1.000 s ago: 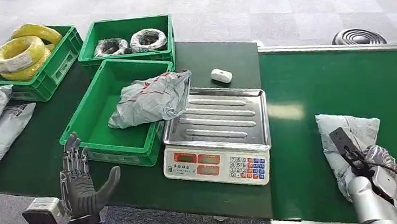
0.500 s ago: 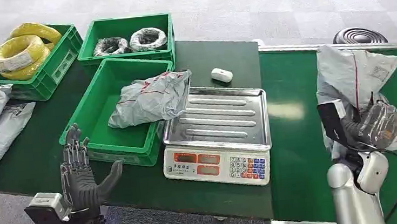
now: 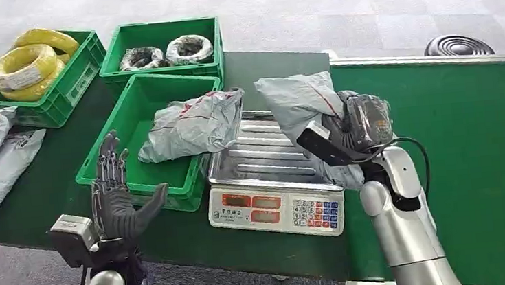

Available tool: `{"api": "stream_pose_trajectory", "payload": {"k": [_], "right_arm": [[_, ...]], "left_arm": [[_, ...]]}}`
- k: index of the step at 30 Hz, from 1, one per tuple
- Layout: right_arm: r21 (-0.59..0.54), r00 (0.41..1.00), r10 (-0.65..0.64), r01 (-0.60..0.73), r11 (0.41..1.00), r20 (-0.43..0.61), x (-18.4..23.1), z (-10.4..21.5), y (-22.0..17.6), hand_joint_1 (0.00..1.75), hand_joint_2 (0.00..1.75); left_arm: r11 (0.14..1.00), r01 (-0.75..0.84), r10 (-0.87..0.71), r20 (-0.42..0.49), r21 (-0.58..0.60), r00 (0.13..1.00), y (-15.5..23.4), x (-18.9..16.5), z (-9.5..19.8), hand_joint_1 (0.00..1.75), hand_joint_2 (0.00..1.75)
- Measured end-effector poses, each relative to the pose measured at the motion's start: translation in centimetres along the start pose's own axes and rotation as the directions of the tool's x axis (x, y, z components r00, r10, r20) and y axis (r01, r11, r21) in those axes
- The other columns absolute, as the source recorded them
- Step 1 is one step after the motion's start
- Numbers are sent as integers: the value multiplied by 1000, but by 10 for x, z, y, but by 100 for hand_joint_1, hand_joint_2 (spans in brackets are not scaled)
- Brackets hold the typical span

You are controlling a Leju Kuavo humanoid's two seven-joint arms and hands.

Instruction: Moved the parcel from conveyor to table for the left to box.

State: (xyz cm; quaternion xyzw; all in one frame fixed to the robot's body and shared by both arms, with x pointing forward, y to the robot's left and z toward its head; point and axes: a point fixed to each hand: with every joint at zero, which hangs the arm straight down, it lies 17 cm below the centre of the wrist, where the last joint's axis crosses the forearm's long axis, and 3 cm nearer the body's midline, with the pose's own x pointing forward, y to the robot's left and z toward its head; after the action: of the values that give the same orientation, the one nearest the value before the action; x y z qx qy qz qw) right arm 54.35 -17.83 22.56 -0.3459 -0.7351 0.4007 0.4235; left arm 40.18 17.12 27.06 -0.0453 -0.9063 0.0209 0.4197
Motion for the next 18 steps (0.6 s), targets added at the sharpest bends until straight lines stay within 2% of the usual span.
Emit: {"api": "stream_pose_trajectory", "payload": {"k": [6, 7, 13, 18], "right_arm": [[49, 999, -30, 28, 998, 42, 4, -6, 12, 175, 0], [54, 999, -32, 30, 998, 44, 3, -6, 14, 2, 0], [42, 999, -39, 38, 998, 23, -4, -4, 19, 0, 0], [-34, 969, -236, 239, 970, 75, 0, 0, 3, 0, 0]], "left_arm": [[1000, 1, 0, -12, 22, 1000, 10, -4, -4, 0, 175], [1000, 2, -2, -14, 27, 1000, 12, -5, -4, 0, 175], [999, 7, -6, -25, 34, 1000, 16, -7, 0, 0, 175], [999, 20, -19, -20, 44, 1000, 18, -7, -3, 0, 175]]}}
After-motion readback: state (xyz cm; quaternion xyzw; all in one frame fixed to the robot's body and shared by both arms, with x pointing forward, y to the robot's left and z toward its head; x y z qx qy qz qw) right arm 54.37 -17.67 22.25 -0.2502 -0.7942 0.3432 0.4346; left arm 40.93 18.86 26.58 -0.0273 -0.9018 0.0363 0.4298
